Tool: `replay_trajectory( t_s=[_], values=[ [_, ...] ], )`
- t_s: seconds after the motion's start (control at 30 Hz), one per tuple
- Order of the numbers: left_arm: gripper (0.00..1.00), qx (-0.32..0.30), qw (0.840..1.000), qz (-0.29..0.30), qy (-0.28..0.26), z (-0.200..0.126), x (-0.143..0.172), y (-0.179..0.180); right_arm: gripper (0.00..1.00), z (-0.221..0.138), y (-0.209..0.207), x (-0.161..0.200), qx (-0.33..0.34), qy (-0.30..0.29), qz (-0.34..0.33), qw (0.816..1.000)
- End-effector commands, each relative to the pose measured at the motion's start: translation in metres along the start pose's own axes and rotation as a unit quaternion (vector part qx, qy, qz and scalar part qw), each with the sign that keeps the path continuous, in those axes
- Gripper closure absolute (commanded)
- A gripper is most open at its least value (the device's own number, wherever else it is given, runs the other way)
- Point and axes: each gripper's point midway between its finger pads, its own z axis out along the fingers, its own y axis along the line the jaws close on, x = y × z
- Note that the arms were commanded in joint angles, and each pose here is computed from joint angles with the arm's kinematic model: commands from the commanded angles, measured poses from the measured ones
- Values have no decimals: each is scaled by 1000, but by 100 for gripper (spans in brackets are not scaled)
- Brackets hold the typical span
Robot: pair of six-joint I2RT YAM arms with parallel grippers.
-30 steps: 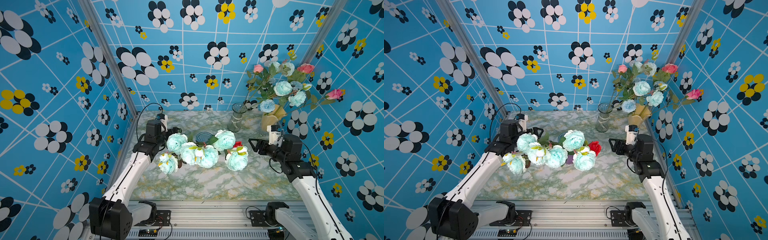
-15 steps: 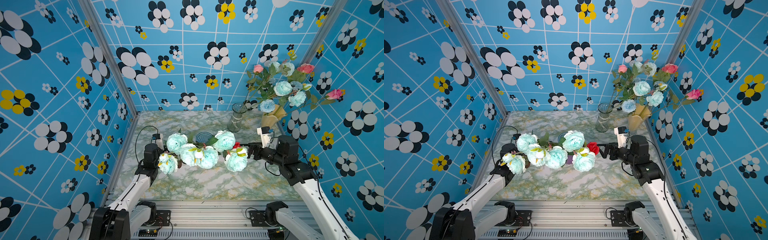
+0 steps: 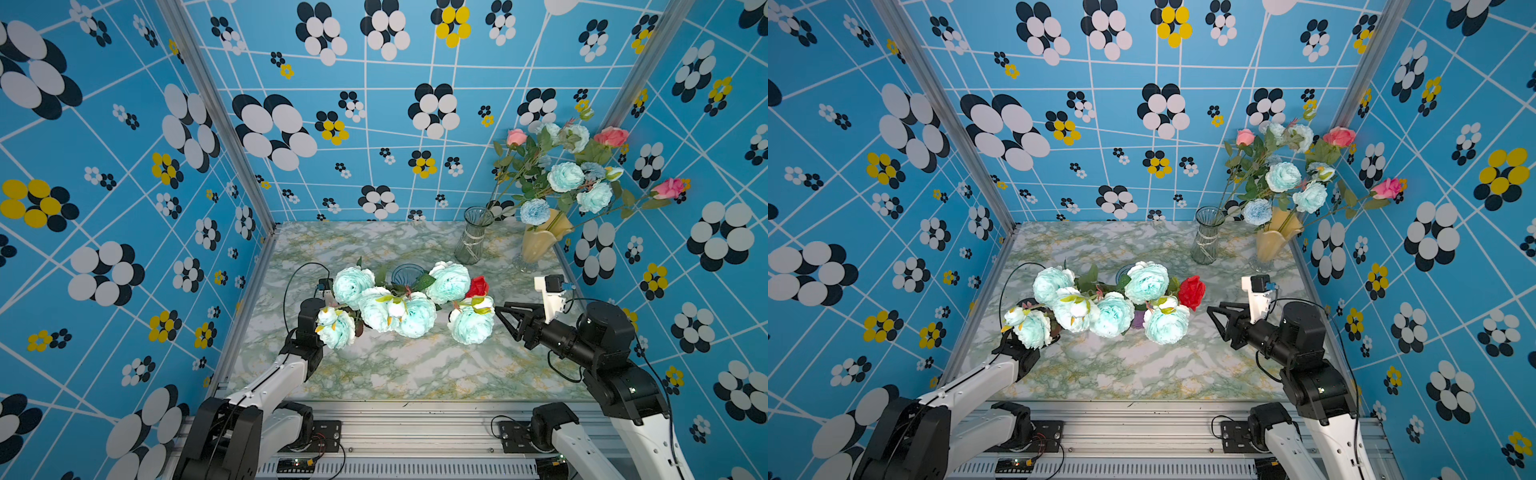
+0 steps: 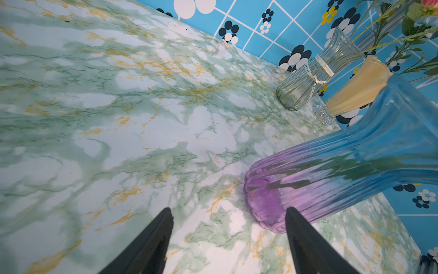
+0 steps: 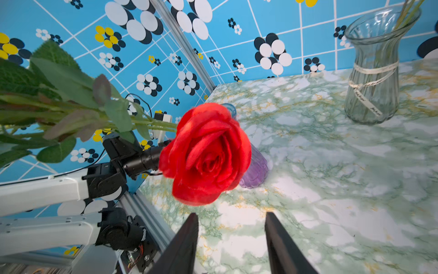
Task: Pick out blue flowers from the vase
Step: Move the vase to the center of the board, then pick up the flower from the vase.
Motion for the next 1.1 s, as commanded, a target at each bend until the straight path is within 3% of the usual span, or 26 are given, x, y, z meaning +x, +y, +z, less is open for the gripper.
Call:
replay_trajectory(
  t_s=[0.0, 0.17, 0.33, 0.67, 1.07],
  values=[
    [24, 16, 999, 25, -27, -3, -18, -15, 59, -10, 26, 13, -58, 2, 19, 998],
    [24, 10, 998, 44, -32, -6, -20, -20, 63, -15, 51, 3, -106, -16, 23, 994],
    [25, 9, 998, 50, -33, -7, -20, -22, 63, -2, 68, 9, -135, 14, 7, 991],
    [25, 5, 998, 60, -33, -6, -21, -24, 60, 93, 127, 60, -123, 42, -123, 984],
    [25, 19, 998, 58, -32, -2, -22, -31, 54, 177, 161, 40, -106, 15, -162, 981]
  ],
)
